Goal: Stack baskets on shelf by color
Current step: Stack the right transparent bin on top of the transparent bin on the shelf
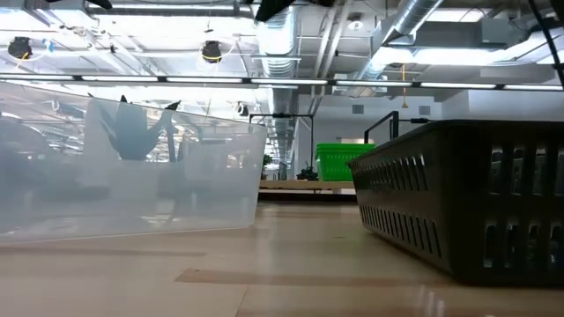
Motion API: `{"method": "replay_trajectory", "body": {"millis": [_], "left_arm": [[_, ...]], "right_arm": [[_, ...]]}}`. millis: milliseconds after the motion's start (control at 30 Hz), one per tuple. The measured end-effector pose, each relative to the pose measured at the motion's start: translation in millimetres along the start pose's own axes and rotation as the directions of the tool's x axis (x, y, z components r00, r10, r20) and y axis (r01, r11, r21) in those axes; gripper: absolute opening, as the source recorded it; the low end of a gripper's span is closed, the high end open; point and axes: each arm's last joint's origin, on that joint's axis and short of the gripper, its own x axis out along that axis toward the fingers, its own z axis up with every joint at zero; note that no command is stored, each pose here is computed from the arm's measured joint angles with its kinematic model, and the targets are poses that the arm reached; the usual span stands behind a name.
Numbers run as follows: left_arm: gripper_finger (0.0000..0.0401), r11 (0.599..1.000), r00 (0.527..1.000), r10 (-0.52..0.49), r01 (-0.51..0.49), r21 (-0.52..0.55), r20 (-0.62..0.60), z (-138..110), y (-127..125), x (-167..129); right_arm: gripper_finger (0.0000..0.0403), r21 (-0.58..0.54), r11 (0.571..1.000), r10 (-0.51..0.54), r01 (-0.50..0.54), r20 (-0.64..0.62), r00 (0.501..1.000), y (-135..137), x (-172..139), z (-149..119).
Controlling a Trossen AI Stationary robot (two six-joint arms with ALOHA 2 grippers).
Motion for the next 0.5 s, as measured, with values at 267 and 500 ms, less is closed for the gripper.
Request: {"method": "replay_trajectory", "body": {"millis": [267, 500], "left_arm": [[0.0265, 1.0, 1.0, 0.001, -0.001, 0.021, 0.0, 0, 0, 0], [0.0265, 0.999, 0.998, 0.03, -0.028, -0.029, 0.047, 1, 1, 0]], "right_arm": [[0.0176, -0.871, 0.49, 0.024, -0.019, -0.008, 1.0, -3, -9, 0], [0.0207, -0.978, 0.016, -0.079, -0.21, -0.211, 0.974, -21, 57, -3]]}}
